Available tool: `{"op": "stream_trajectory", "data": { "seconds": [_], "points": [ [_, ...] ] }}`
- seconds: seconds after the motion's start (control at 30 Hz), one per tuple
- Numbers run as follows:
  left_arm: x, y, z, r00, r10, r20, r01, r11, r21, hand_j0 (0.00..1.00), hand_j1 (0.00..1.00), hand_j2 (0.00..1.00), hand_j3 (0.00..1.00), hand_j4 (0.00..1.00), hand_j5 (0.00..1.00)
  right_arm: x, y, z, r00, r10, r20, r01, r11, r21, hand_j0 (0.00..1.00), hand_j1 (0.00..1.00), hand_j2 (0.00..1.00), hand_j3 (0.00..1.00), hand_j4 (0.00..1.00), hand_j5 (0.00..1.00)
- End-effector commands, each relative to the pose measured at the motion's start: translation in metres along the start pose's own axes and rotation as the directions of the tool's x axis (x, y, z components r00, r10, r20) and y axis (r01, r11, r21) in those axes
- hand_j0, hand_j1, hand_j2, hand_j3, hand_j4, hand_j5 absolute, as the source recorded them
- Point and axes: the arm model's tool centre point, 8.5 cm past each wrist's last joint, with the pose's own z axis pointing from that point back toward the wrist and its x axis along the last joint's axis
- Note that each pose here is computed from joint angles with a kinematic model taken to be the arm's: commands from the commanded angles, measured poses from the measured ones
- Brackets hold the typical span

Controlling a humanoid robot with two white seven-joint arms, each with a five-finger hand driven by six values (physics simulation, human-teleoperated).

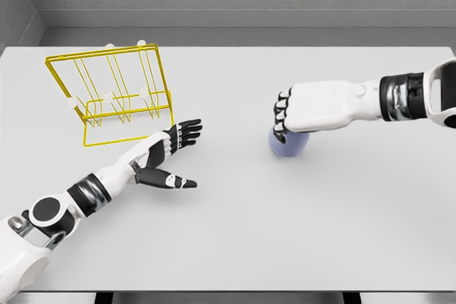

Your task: Place the cup on the cup holder with both arms

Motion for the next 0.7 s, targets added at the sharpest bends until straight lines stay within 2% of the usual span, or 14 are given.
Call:
{"op": "stream_trajectory", "data": {
  "seconds": [0.0,0.4,0.43,0.5,0.6,0.63,0.67],
  "points": [
    [0.0,0.0,0.0,1.0,0.003,0.002,-0.003,1.0,0.001,1.0,1.0,1.0,1.0,1.0,1.0,0.003,-0.002,-0.001,1.0,-0.001,0.01,0.001,1.0,-0.008,0.5,0.5,0.5,0.5,0.5,0.5],
    [0.003,-0.003,-0.001,1.0,0.003,0.009,-0.003,1.0,-0.007,1.0,1.0,1.0,1.0,1.0,1.0,0.005,0.0,-0.004,1.0,-0.015,0.022,0.015,1.0,-0.012,0.54,0.54,0.54,0.54,0.54,0.54],
    [0.003,-0.003,-0.001,1.0,0.004,0.01,-0.004,1.0,-0.007,1.0,1.0,1.0,1.0,1.0,1.0,0.005,0.0,-0.004,1.0,-0.015,0.022,0.015,1.0,-0.012,0.57,0.57,0.57,0.57,0.57,0.57],
    [0.002,-0.002,-0.001,1.0,0.003,0.007,-0.003,1.0,-0.006,1.0,1.0,1.0,1.0,1.0,1.0,0.004,0.0,-0.002,1.0,-0.014,0.016,0.014,1.0,-0.014,0.99,0.99,0.99,0.99,0.99,0.99],
    [0.002,-0.002,-0.001,1.0,0.002,0.009,-0.002,1.0,-0.005,1.0,1.0,1.0,1.0,1.0,1.0,0.001,-0.004,0.004,1.0,-0.01,-0.001,0.01,1.0,-0.024,1.0,1.0,1.0,1.0,1.0,1.0],
    [0.002,-0.002,-0.001,1.0,0.002,0.009,-0.002,1.0,-0.005,1.0,1.0,1.0,1.0,1.0,1.0,-0.008,-0.017,0.018,0.999,0.0,-0.043,-0.003,0.998,-0.066,1.0,1.0,1.0,1.0,1.0,1.0],
    [0.002,-0.002,-0.001,1.0,0.002,0.009,-0.002,1.0,-0.005,1.0,1.0,1.0,1.0,1.0,1.0,-0.014,-0.025,0.031,0.998,-0.018,-0.059,0.012,0.994,-0.108,1.0,1.0,1.0,1.0,1.0,1.0]
  ]
}}
